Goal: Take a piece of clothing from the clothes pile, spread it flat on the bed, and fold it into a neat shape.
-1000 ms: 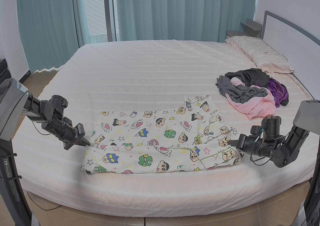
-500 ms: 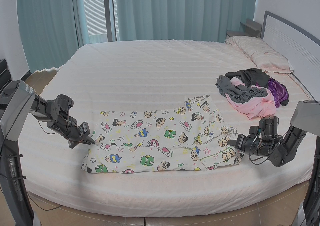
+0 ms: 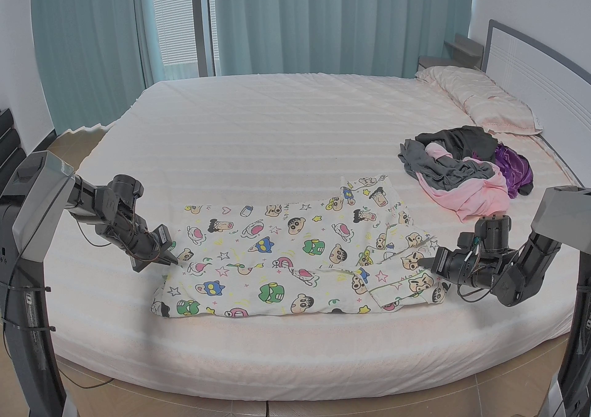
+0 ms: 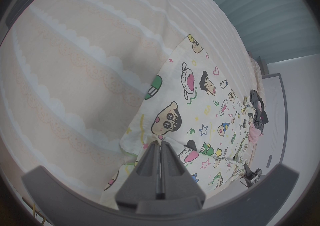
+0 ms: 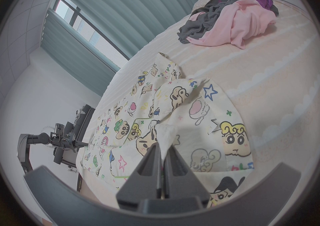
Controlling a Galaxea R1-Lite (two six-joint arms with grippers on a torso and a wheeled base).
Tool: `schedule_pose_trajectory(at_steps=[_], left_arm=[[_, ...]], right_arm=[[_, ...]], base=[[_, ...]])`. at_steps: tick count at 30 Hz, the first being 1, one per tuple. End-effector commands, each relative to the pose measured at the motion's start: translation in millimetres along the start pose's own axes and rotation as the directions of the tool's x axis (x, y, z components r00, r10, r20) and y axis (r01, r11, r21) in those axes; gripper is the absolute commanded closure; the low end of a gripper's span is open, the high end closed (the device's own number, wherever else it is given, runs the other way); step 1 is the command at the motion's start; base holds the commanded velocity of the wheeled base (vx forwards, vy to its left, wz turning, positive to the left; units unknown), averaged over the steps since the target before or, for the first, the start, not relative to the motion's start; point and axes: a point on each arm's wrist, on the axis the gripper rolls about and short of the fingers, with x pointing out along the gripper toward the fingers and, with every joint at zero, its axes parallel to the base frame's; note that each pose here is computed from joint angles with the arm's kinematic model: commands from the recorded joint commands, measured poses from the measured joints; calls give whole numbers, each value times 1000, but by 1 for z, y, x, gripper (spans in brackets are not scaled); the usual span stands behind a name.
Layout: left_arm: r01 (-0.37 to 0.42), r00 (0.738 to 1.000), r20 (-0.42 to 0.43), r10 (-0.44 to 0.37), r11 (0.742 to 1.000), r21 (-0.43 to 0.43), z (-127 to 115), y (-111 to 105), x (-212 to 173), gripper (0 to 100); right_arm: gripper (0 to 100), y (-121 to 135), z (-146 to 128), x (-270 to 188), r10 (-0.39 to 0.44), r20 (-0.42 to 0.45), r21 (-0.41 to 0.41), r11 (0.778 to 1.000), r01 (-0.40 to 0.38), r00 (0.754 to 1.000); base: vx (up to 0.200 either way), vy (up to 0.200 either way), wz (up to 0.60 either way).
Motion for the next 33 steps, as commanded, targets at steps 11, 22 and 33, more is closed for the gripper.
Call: schedule_pose_trajectory(at_steps=[11,22,33], left_arm=[[8,1000,4,-7,999,-40,4,-6,7,0],[60,998,31,-57,994,-89,8,5,-36,0],[161,984,-30,-173,956,-244,-28,22,-85,0]], right_arm=[[0,-4,-5,12,-16,-2,0,1000,16,1000],[0,8,25,-17,-58,136,90,995,46,989],[0,18,16,-47,-127,156,130,986,107,980]], base=[[0,0,0],[0,0,0],[18,0,0]])
